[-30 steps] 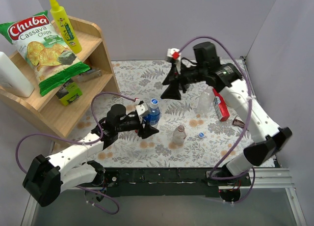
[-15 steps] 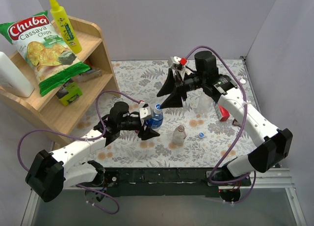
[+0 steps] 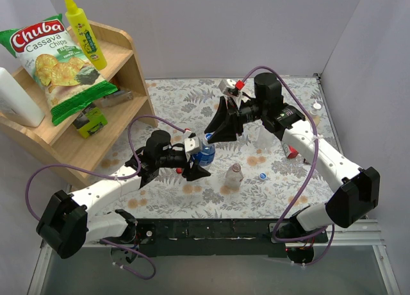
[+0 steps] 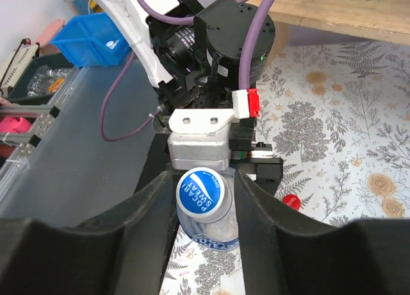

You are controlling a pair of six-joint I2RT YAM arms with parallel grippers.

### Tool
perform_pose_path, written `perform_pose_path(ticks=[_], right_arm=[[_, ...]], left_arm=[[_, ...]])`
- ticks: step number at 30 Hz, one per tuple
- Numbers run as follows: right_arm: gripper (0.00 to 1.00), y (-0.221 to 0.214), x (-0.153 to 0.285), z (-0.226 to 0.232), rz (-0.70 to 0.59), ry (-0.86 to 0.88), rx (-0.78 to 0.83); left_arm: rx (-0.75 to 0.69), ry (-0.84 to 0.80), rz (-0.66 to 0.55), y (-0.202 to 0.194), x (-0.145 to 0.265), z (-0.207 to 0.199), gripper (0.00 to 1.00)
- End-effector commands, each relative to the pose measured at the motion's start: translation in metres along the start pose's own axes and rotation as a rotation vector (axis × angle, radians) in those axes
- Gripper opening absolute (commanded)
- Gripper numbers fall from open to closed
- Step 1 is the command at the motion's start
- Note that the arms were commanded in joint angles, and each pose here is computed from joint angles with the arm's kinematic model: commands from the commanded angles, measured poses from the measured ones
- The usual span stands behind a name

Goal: Screw on the bottle caps

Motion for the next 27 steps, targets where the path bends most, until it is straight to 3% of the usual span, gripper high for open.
perform_pose_path(ticks=[1, 3, 6, 11, 13, 17, 19, 21, 23, 24, 25, 26, 27], right_arm=[[0.47, 0.014, 0.001, 0.010, -0.028, 0.004, 0.066], [0.47, 0.010, 0.001, 0.009, -0.024, -0.007, 0.059], [0.36, 0.007, 0.000, 0.005, -0.014, -0.041, 0.078], [0.14, -0.001, 0.003, -0.005, 0.019, -0.179, 0.023], [0.02, 0.002, 0.009, -0.019, 0.038, -0.339, -0.014], [0.01, -0.003, 0.025, -0.035, 0.082, -0.639, -0.156], [0.01, -0.002, 0.031, -0.044, 0.094, -0.798, -0.201], [0.01, -0.009, 0.031, -0.050, 0.131, -0.894, -0.222], [0.01, -0.004, 0.026, -0.054, 0.137, -0.878, -0.185], [0.02, 0.002, 0.021, -0.053, 0.131, -0.840, -0.161], [0.15, 0.017, 0.020, -0.052, 0.109, -0.811, -0.109], [0.30, 0.030, 0.024, -0.054, 0.086, -0.784, -0.041], [0.56, 0.041, 0.018, -0.042, 0.051, -0.648, -0.017]], left_arm=[[-0.045, -0.003, -0.065, 0.026, 0.000, 0.003, 0.00], [-0.047, 0.005, -0.071, 0.027, -0.001, 0.005, 0.00], [-0.042, 0.012, -0.085, 0.031, -0.001, 0.005, 0.00], [0.033, 0.104, -0.127, 0.038, -0.004, 0.018, 0.00], [0.062, 0.224, -0.167, 0.043, -0.002, 0.033, 0.00], [0.129, 0.406, -0.207, 0.047, 0.001, 0.054, 0.00], [0.157, 0.420, -0.215, 0.048, -0.001, 0.057, 0.00], [0.172, 0.404, -0.212, 0.049, -0.002, 0.055, 0.00], [0.179, 0.364, -0.194, 0.045, -0.004, 0.049, 0.00], [0.182, 0.344, -0.178, 0.041, -0.004, 0.045, 0.00], [0.161, 0.334, -0.162, 0.039, -0.004, 0.044, 0.00], [0.167, 0.310, -0.127, 0.030, -0.003, 0.039, 0.00], [0.154, 0.292, -0.106, 0.024, -0.002, 0.036, 0.00]])
Point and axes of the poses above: each gripper's point midway between its finger pads, its own x axis back along the fingers, its own z axis along the line the jaws close on, y = z × x, the point moved 4 cm from there along x, back along the fingers, and after that the axes turned 2 degrees about x, right-handed, at the moved point
